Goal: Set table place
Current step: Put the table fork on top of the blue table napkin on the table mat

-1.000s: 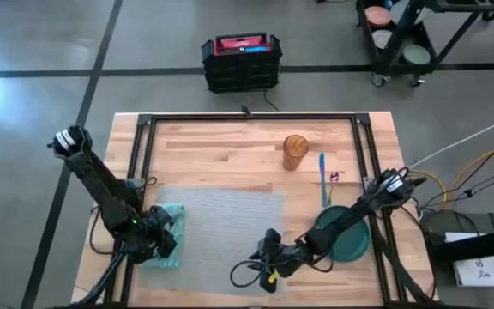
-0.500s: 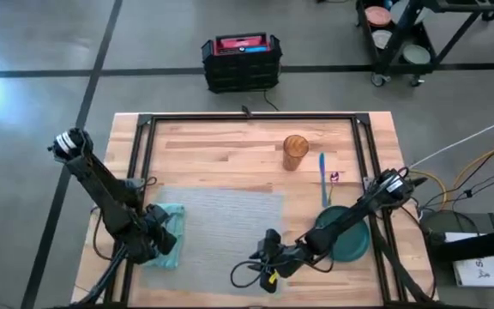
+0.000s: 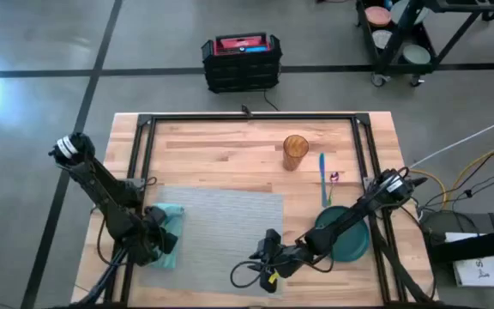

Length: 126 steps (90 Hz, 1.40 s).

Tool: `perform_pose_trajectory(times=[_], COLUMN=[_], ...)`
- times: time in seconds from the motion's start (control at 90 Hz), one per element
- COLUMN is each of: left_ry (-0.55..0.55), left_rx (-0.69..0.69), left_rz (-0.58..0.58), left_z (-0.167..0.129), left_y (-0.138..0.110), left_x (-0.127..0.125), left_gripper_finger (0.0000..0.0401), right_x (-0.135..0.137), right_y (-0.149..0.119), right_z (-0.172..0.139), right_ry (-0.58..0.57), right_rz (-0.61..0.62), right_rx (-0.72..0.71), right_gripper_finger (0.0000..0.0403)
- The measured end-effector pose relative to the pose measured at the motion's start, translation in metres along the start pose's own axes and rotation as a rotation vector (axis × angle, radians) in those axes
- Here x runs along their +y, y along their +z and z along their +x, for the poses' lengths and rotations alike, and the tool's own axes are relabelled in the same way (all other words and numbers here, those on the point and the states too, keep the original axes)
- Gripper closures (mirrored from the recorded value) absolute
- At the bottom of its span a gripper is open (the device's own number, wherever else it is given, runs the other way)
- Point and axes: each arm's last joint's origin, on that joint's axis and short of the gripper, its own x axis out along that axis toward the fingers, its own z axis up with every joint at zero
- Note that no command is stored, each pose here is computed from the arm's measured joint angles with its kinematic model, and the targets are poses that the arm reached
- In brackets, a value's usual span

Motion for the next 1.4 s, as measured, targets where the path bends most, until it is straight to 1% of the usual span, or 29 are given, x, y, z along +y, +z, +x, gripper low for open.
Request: perform_pose_trajectory(times=[0.211,0.333,0.5,0.578,1.078,1.211,1.4], left_ry=[0.016,0.023,0.029,0.055,0.07,0.069,0.062], left_rx=[-0.009,-0.005,-0.004,-0.001,-0.015,-0.014,0.0], left_rz=[-0.12,-0.165,-0.169,-0.171,-0.153,-0.152,-0.147], left_z=[-0.0016,-0.0021,-0.0076,-0.0083,-0.0052,-0.0053,-0.0085], left_y=[0.0022,0.0024,0.0023,0.0029,0.0041,0.0042,0.0051], left_x=[0.0031,0.0038,0.0008,0.0022,0.006,0.006,0.0063], left_gripper_finger=[0.0401,0.0401,0.0401,0.0401,0.0399,0.0377,0.0322], right_x=[0.0,0.0,0.0001,0.0001,-0.0002,-0.0002,-0.0003], right_y=[0.0,0.0,-0.0001,-0.0001,-0.0004,-0.0004,-0.0005], right_z=[0.0,0.0,-0.0001,-0.0001,0.0001,0.0001,0.0001], right_ry=[0.0,0.0,0.001,0.001,0.001,0.001,0.001], right_rz=[0.0,-0.001,-0.016,-0.024,-0.042,-0.042,-0.044], right_rx=[0.0,0.0,0.0,0.0,0.003,0.003,0.003], right_gripper_finger=[0.0285,0.029,0.0289,0.0285,0.0254,0.0248,0.024])
